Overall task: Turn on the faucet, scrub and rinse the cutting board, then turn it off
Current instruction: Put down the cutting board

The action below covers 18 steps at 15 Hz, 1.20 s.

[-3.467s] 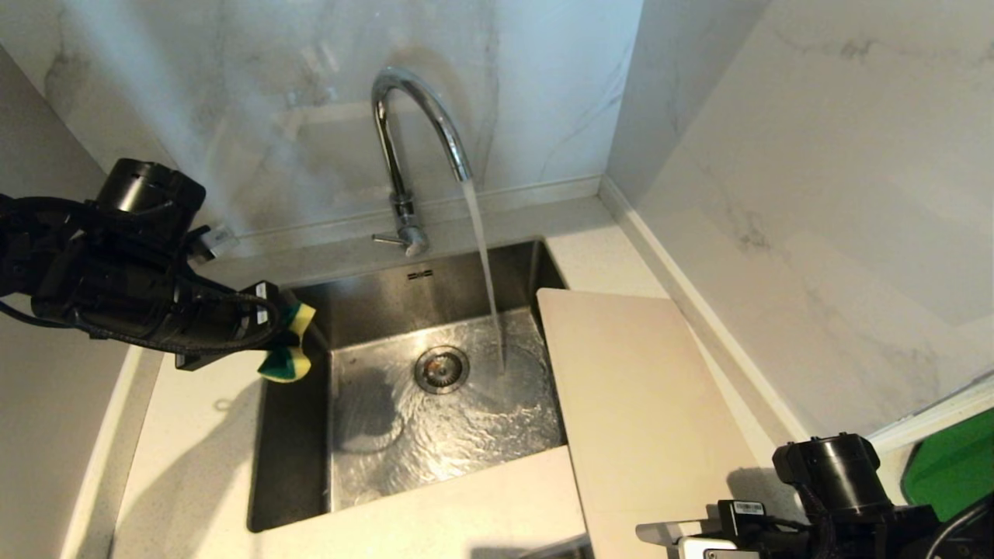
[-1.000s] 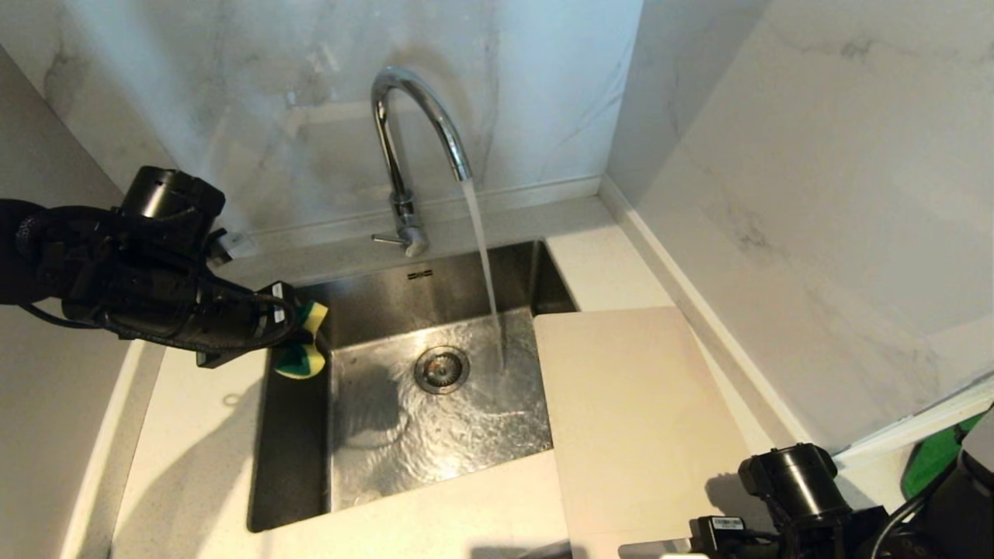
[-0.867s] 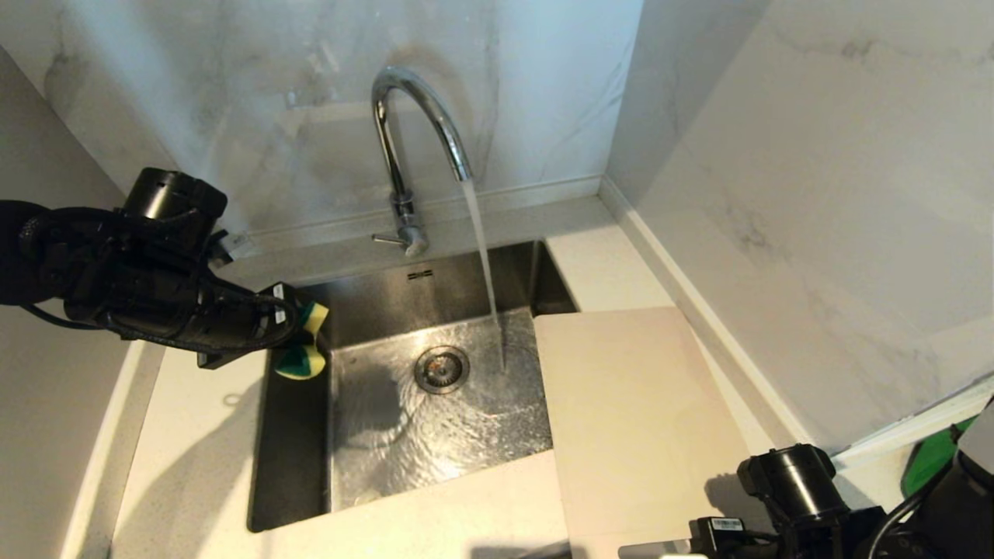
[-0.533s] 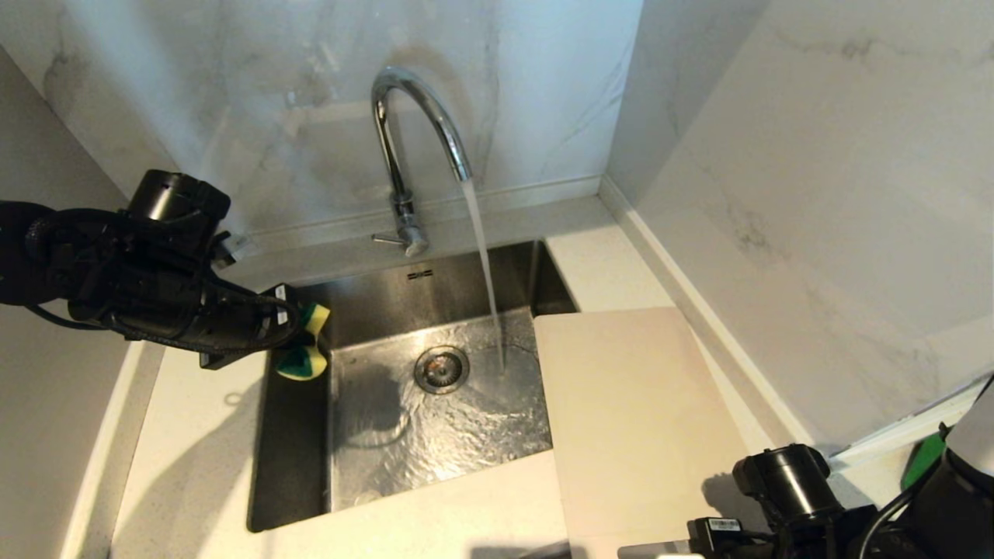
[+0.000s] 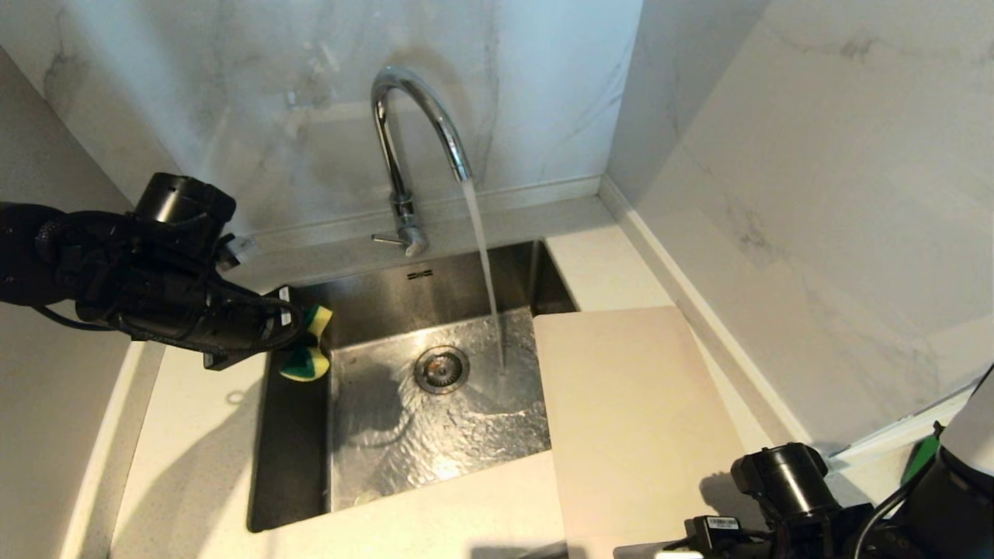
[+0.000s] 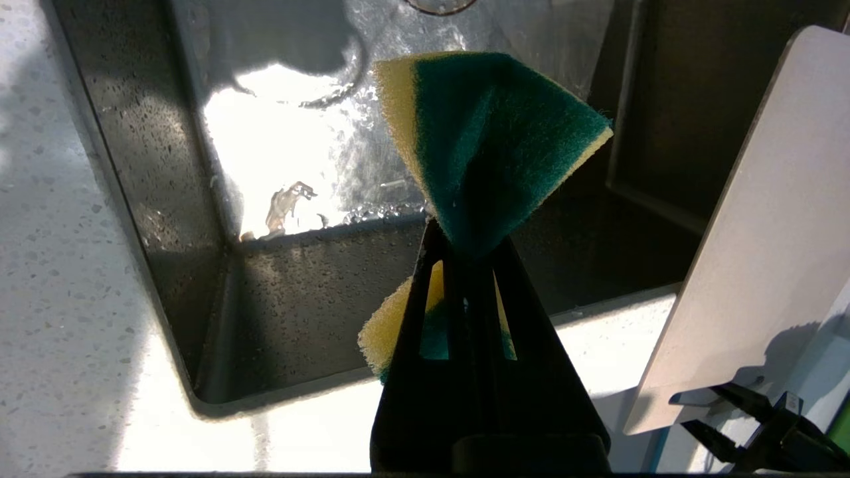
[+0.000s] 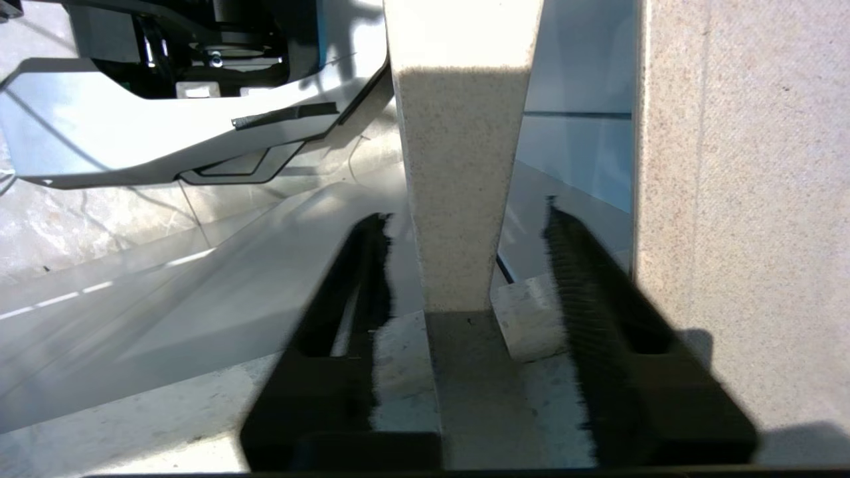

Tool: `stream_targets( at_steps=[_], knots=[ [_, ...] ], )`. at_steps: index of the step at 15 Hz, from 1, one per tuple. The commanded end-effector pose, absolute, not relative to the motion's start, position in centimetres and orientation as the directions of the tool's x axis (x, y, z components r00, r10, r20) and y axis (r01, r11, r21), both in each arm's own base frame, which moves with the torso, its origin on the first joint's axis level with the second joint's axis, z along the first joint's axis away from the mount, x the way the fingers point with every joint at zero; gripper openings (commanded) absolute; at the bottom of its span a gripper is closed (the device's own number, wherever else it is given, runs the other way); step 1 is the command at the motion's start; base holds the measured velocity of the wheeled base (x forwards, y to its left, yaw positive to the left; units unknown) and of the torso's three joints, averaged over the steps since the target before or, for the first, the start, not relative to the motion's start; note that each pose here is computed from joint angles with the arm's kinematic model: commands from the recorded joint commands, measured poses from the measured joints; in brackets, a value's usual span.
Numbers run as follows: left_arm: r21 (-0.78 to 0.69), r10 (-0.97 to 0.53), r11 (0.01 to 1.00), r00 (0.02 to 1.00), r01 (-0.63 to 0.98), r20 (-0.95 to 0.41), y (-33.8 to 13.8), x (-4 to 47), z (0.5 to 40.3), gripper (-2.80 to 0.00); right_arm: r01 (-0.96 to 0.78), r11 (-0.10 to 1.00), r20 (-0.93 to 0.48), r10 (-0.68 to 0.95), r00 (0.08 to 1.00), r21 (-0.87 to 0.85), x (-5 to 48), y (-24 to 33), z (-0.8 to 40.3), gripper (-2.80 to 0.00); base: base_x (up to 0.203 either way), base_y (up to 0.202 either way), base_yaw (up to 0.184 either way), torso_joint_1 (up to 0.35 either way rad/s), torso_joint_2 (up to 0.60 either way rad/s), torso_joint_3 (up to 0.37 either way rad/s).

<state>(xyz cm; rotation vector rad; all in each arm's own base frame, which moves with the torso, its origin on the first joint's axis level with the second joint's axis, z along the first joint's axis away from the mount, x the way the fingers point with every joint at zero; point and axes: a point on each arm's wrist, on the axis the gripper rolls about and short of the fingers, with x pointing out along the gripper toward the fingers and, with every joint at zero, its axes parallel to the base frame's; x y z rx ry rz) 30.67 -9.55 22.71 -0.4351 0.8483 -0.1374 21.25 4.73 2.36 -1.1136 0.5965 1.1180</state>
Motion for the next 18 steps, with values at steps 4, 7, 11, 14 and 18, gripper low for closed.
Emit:
stream_targets(
  at_steps=[4,7,11,14,18],
  knots=[
    [-0.432,-0.291,0.900,0.669,-0.051,-0.684,-9.6,30.7,23.2,-2.80,-0.913,0.018,-0.831,0.407,0.380,-0.408,21.2,4.7,2.7,0.00,0.000,0.000,0.000,0.000,0.00,0.000],
    [-0.434,-0.292,0.899,0.673,-0.049,-0.680,-9.5,30.6,23.4,-2.80,-0.902,0.019,-0.812,0.428,0.397,-0.431,21.0,4.7,3.3,0.00,0.000,0.000,0.000,0.000,0.00,0.000],
    [-0.439,-0.293,0.898,0.685,-0.043,-0.667,-9.4,30.0,24.0,-2.80,-0.901,0.019,-0.806,0.441,0.396,-0.432,19.9,4.5,3.7,0.00,0.000,0.000,0.000,0.000,0.00,0.000],
    [-0.442,-0.293,0.896,0.693,-0.041,-0.658,-9.3,29.6,24.5,-2.80,-0.895,0.020,-0.798,0.444,0.408,-0.446,19.3,4.4,4.1,0.00,0.000,0.000,0.000,0.000,0.00,0.000],
    [-0.453,-0.296,0.890,0.697,-0.047,-0.654,-9.3,29.4,24.7,-2.80,-0.882,0.025,-0.784,0.447,0.431,-0.470,19.2,4.4,4.6,0.00,0.000,0.000,0.000,0.000,0.00,0.000]
  ],
)
